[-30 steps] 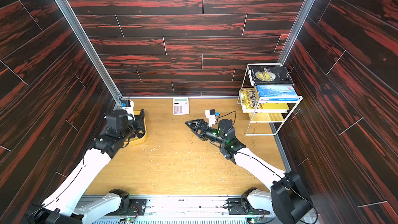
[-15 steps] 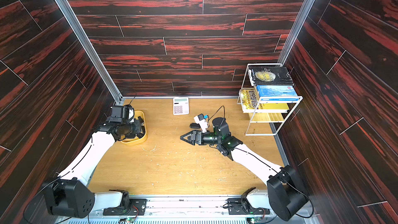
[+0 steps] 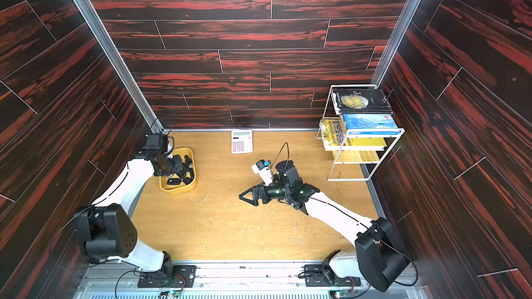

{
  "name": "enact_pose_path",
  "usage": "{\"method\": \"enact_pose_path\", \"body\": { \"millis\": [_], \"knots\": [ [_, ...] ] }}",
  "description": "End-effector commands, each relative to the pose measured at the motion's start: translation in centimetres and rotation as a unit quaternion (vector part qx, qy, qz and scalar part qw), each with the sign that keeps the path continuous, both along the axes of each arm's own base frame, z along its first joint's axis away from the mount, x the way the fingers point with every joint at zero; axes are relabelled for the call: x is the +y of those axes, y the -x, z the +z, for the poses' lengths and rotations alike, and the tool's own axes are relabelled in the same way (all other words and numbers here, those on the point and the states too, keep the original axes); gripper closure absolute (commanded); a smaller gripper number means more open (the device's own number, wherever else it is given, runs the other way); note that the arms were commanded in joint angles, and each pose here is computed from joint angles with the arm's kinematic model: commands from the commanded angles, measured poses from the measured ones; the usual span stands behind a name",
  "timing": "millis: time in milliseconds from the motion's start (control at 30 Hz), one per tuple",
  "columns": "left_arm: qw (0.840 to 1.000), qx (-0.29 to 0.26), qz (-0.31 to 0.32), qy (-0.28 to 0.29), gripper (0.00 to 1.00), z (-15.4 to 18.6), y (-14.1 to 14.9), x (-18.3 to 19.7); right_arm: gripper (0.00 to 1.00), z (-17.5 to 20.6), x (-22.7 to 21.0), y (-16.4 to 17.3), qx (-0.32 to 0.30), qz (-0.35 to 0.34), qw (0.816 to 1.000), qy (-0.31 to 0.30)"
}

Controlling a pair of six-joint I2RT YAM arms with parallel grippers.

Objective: Place the car key into the storage box
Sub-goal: Place the car key in the storage box.

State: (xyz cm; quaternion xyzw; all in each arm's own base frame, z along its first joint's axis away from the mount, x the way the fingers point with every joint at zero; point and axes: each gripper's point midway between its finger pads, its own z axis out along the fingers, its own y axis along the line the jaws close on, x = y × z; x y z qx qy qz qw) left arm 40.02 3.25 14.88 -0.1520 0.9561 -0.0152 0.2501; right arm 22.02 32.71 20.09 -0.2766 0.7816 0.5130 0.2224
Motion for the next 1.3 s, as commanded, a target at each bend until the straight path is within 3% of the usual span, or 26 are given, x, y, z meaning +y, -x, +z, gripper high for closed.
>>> {"method": "enact_pose_path", "body": {
  "millis": [0, 533, 800, 1133, 1267],
  "knots": [
    [1.000, 0.013, 0.005, 0.008, 1.00, -0.6, -0.9, 0.6, 0.04, 0.2, 0.2, 0.2, -0.021, 0.007, 1.000, -0.001],
    [0.996, 0.061, 0.028, -0.059, 1.00, -4.8, -5.4, 4.7, 0.04, -0.4, -0.2, 0.7, -0.016, 0.004, 1.000, -0.002],
    [0.995, 0.088, 0.034, -0.036, 1.00, -6.8, -5.8, 5.5, 0.07, -0.6, -0.3, 1.2, -0.011, 0.010, 1.000, -0.003],
    [0.995, 0.099, 0.024, 0.004, 0.42, -8.1, -6.1, 4.6, 0.07, -0.6, -0.3, 1.3, -0.008, 0.006, 1.000, -0.003],
    [0.994, 0.103, 0.021, 0.018, 0.33, -8.2, -5.7, 4.2, 0.07, -0.7, -0.3, 1.3, -0.007, 0.005, 1.000, -0.001]
  ]
}}
